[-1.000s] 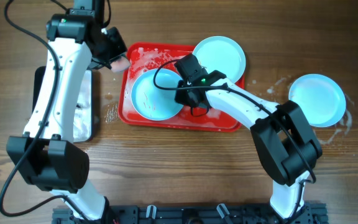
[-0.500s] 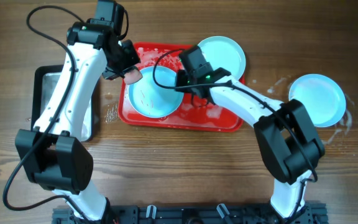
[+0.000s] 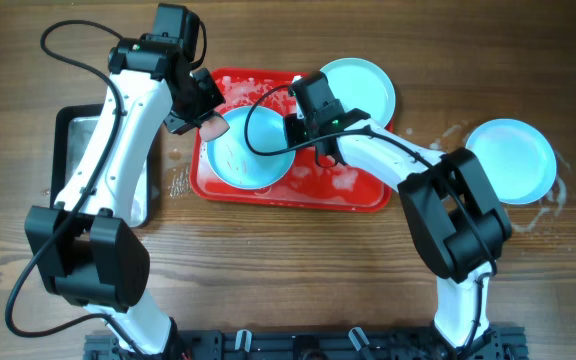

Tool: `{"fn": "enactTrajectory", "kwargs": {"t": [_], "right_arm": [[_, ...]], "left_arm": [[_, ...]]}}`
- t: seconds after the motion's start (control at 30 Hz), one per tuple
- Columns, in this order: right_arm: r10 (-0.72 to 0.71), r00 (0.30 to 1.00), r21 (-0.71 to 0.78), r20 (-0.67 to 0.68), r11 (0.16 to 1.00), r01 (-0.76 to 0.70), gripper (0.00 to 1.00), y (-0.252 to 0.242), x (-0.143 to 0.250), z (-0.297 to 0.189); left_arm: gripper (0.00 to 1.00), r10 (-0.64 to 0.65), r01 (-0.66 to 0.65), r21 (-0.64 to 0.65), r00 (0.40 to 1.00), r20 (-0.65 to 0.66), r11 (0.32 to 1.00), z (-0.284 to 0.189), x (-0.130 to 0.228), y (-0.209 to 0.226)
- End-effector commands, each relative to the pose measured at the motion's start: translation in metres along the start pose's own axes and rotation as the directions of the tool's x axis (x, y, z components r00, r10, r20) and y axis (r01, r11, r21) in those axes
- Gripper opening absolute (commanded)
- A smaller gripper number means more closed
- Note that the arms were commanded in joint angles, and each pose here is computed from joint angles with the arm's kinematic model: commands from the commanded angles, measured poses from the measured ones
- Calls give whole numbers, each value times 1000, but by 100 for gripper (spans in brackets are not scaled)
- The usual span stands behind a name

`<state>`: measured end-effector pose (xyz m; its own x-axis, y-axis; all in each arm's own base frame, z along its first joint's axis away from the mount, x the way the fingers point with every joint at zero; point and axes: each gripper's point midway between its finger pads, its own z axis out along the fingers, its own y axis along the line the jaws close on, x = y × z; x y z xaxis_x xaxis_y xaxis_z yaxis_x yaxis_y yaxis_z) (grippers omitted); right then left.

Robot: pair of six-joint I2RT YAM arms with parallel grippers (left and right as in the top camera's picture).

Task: Clean dirty plates on tray and stack at the side
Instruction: 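Lower the sponge in the left gripper onto the held plate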

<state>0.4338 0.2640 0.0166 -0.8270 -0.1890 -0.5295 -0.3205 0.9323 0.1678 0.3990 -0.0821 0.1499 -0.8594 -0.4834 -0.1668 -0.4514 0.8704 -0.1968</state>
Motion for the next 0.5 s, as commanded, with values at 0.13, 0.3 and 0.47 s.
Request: {"fn": "enactTrajectory", "kwargs": {"t": [0.13, 0.3, 0.47], "right_arm": [[-8, 999, -71, -43, 997, 5, 27, 19, 13, 12], [143, 986, -55, -84, 987, -148, 19, 21, 21, 12], [270, 952, -24, -144, 961, -276, 5, 19, 35, 10]], "left_arm": [[4, -18, 18, -12, 1000, 17, 1000, 0, -1, 2], [4, -18, 18, -10, 1000, 19, 1000, 0, -2, 2], [4, -18, 18, -4, 1000, 25, 1000, 0, -4, 0]]}}
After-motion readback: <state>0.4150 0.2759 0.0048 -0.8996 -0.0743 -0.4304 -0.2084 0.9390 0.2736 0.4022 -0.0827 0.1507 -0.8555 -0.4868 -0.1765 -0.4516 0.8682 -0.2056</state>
